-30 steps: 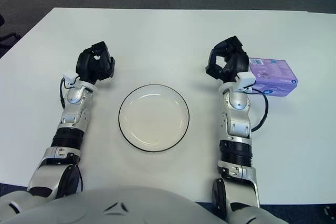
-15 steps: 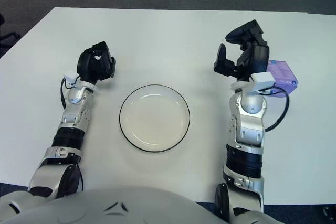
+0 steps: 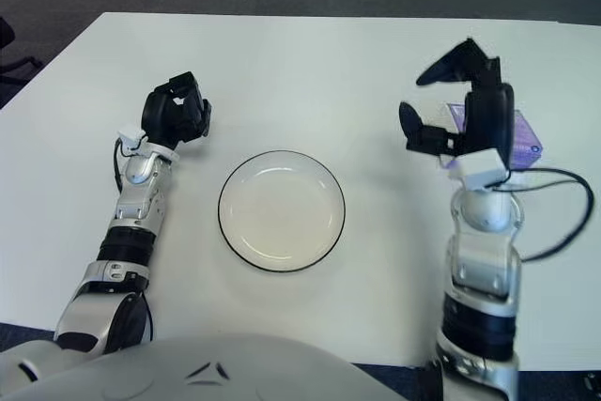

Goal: Put the tissue paper into the plate.

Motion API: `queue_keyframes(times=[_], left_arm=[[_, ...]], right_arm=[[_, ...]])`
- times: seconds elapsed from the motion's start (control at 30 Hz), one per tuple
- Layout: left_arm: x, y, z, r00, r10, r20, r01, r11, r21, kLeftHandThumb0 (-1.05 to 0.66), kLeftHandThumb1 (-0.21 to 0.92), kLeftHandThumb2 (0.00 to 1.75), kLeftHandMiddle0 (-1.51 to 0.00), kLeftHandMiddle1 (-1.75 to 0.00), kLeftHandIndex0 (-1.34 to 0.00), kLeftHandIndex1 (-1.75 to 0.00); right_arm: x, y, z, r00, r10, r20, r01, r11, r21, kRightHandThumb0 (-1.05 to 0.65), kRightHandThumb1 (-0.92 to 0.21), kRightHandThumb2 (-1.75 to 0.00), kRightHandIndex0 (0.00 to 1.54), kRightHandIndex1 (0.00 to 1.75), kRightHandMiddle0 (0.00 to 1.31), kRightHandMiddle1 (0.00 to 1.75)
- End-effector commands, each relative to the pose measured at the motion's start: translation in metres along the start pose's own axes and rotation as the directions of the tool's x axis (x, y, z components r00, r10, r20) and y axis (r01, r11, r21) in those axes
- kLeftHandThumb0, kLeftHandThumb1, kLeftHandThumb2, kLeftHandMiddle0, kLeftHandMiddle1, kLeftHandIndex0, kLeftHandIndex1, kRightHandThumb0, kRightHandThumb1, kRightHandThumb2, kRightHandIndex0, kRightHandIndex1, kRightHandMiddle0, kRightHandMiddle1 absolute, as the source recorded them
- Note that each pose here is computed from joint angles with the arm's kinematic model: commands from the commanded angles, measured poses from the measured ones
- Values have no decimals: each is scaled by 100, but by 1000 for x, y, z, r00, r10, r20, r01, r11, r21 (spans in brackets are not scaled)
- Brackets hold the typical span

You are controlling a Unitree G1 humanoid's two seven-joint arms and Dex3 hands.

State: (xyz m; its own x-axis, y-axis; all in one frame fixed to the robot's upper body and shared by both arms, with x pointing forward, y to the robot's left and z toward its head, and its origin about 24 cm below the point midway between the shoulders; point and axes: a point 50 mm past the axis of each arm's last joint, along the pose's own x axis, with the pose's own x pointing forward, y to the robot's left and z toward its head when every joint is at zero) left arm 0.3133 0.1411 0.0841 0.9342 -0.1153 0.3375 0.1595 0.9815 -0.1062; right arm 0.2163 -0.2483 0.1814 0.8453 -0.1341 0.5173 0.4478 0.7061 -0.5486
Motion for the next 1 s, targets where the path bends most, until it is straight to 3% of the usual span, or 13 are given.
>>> queue_keyframes(times=[0.0,0.1,0.2,0.27,0.37,0.5,0.57,0.6,0.8,0.97], left_arm=[[-68,15,-61,952,99,-289,-109,994,-20,-34,54,115,-135,-175,-102,-175],[-68,16,-62,952,98,-291,-109,994,-22,-34,53,115,-134,-175,-102,-175],[-67,17,-62,952,97,-292,-107,994,-19,-34,54,115,-134,-175,-102,-175],[-67,18,-62,951,97,-292,-106,994,-16,-34,54,115,-134,-175,-101,-175],[-67,18,-62,952,96,-292,-103,995,-8,-34,54,115,-134,-175,-101,-175],[-67,19,-62,951,97,-293,-102,995,-1,-35,54,115,-134,-175,-102,-175],[-66,19,-62,951,98,-293,-102,995,4,-35,54,115,-134,-175,-102,-175],[-66,19,-62,951,99,-294,-101,995,8,-35,54,115,-134,-175,-102,-175],[-66,19,-61,950,101,-296,-101,995,16,-35,54,114,-135,-175,-103,-175],[-65,20,-61,950,99,-296,-98,995,18,-35,54,115,-136,-175,-104,-175]], right_arm=[[-3,-16,0,1000,24,6,-23,980,-196,-1,-46,-112,50,167,34,172],[-2,-23,-6,999,41,12,-35,955,-294,-1,-54,-100,48,163,32,168],[3,-38,-26,995,96,0,-87,895,-438,-1,-67,-79,44,159,28,163],[5,-42,-32,993,118,-4,-105,873,-476,-22,-75,-67,37,153,33,163],[6,-43,-31,981,194,3,-159,817,-555,-32,-82,-57,31,148,33,163],[8,-48,-37,959,282,-23,-233,741,-630,-66,-75,-60,22,133,11,142],[9,-51,-42,949,311,-59,-272,706,-654,-74,-76,-60,12,115,5,131],[9,-52,-43,944,321,-75,-287,689,-666,-80,-78,-57,6,97,3,119],[10,-52,-48,939,324,-114,-304,630,-715,-90,-88,-43,1,66,0,95],[11,-51,-50,942,310,-127,-297,600,-743,-101,-92,-54,0,46,0,75]])
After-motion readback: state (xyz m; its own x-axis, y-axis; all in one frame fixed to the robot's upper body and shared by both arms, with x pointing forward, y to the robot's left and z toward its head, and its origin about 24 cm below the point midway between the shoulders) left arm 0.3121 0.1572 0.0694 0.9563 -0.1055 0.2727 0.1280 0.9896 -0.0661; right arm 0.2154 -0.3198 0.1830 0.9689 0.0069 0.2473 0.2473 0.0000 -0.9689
